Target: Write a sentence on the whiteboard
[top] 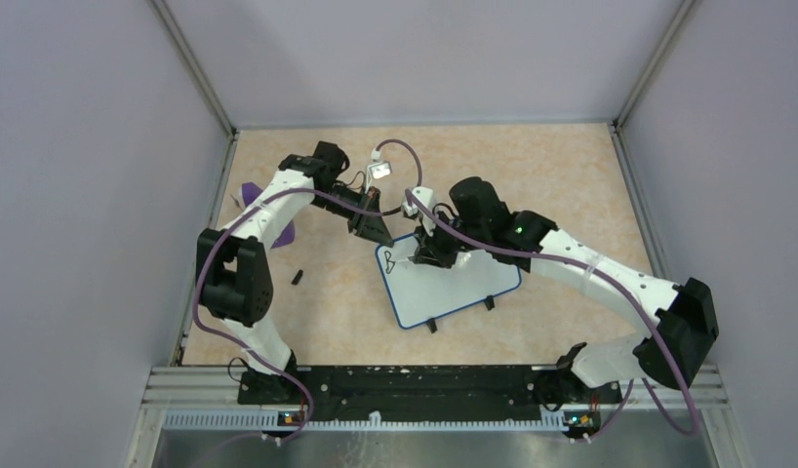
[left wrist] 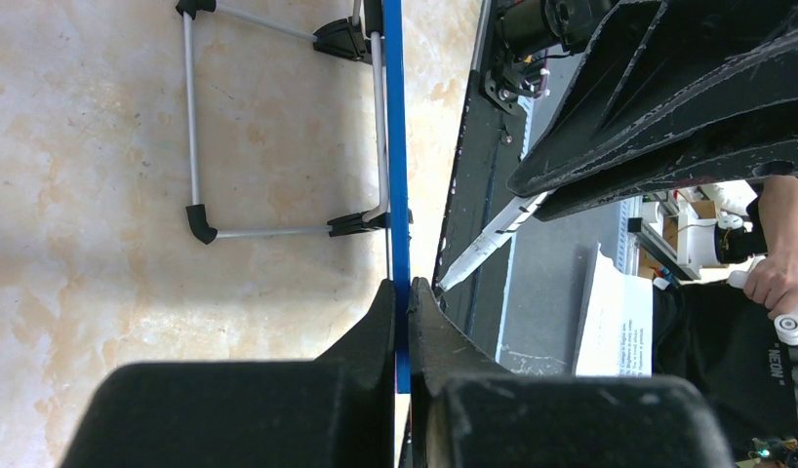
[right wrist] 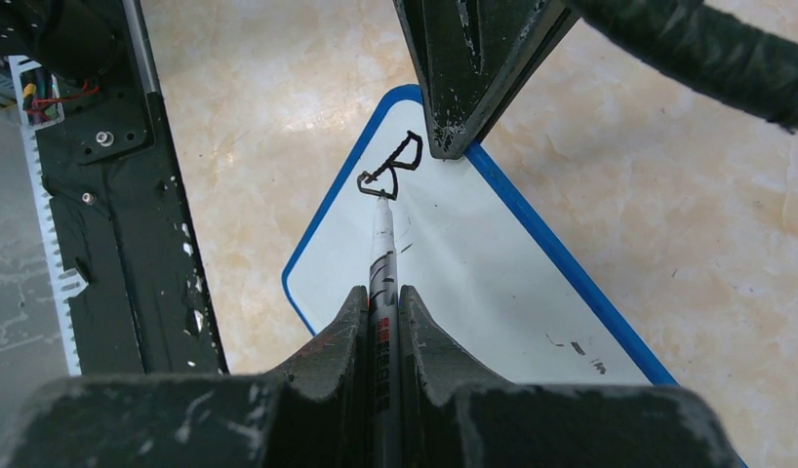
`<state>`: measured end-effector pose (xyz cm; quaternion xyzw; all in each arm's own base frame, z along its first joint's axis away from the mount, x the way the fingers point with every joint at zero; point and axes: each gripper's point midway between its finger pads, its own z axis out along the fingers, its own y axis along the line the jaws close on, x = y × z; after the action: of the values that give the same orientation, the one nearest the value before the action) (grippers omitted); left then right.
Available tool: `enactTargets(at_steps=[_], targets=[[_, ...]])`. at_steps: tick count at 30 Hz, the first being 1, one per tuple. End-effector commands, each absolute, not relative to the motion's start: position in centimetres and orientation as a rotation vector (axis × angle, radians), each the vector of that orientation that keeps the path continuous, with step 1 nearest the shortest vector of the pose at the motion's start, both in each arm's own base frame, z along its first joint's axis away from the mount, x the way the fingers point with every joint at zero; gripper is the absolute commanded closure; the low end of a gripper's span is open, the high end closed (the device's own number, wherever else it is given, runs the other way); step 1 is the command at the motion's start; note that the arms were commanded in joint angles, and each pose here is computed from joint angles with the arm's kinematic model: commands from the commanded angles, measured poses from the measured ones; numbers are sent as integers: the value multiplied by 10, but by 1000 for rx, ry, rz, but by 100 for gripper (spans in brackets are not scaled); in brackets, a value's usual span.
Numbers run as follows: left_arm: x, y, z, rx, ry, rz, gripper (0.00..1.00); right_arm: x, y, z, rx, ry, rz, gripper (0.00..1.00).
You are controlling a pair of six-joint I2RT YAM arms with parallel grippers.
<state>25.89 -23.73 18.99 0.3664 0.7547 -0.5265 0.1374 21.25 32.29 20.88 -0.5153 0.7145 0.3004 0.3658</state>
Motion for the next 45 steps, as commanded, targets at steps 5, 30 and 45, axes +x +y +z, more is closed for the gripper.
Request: enactTargets(at_steps=[5, 30, 45], targets=[[256, -244, 180, 1139, 2170, -1479, 100, 220, 327, 226, -1286, 1778, 752, 100], [254, -243, 179, 1143, 2172, -1474, 100, 233, 320, 211, -1267, 1828, 630, 100], [254, -243, 178, 1139, 2178, -1472, 100, 220, 311, 197, -1326, 1838, 638, 100]])
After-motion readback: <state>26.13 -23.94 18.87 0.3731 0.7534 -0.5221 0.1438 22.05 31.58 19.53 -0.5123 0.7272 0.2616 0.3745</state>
